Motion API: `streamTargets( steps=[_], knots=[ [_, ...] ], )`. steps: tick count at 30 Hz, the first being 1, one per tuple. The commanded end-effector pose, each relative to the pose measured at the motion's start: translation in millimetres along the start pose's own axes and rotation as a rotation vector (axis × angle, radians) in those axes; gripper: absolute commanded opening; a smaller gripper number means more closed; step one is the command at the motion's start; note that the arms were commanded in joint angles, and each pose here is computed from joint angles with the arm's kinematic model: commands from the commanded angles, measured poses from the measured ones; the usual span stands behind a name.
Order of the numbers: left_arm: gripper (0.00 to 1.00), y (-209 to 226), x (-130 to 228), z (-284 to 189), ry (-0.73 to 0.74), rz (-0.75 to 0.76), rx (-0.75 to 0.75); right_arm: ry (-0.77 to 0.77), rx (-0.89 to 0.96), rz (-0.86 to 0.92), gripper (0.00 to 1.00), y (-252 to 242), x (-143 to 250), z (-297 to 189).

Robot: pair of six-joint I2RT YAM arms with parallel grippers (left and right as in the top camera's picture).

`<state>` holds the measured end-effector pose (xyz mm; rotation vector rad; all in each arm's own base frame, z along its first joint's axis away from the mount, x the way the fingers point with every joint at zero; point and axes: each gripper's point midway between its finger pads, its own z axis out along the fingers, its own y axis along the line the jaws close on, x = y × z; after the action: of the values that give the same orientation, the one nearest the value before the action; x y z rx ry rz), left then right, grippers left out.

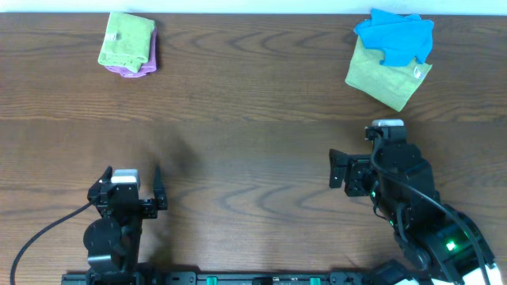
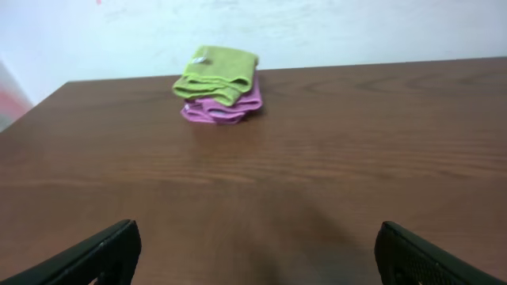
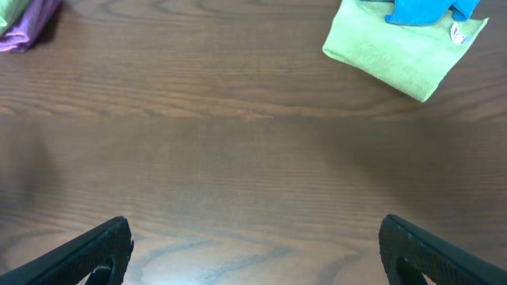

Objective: Fold the cloth

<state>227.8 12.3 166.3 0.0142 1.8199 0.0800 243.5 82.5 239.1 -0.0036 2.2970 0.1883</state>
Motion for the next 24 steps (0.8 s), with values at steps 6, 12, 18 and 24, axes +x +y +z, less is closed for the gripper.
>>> streamTargets(
  steps=[6,12,18,24],
  knots=[
    [0.95,12.5,17.6,6.3,-0.012,-0.045,-0.081,-0.009,0.008,-0.008,0.99,-2.3,-2.0,-1.6],
    [0.95,11.4,34.5,15.2,0.002,-0.047,-0.08,-0.009,0.008,-0.007,0.99,-2.3,-2.0,-1.6],
    [0.95,12.6,34.8,15.1,0.003,-0.053,-0.087,-0.009,0.008,-0.008,0.99,-2.3,-2.0,-1.6],
    [0.95,11.2,35.2,15.4,0.005,-0.053,-0.079,-0.009,0.008,-0.008,0.99,-2.3,-2.0,-1.6]
  ],
)
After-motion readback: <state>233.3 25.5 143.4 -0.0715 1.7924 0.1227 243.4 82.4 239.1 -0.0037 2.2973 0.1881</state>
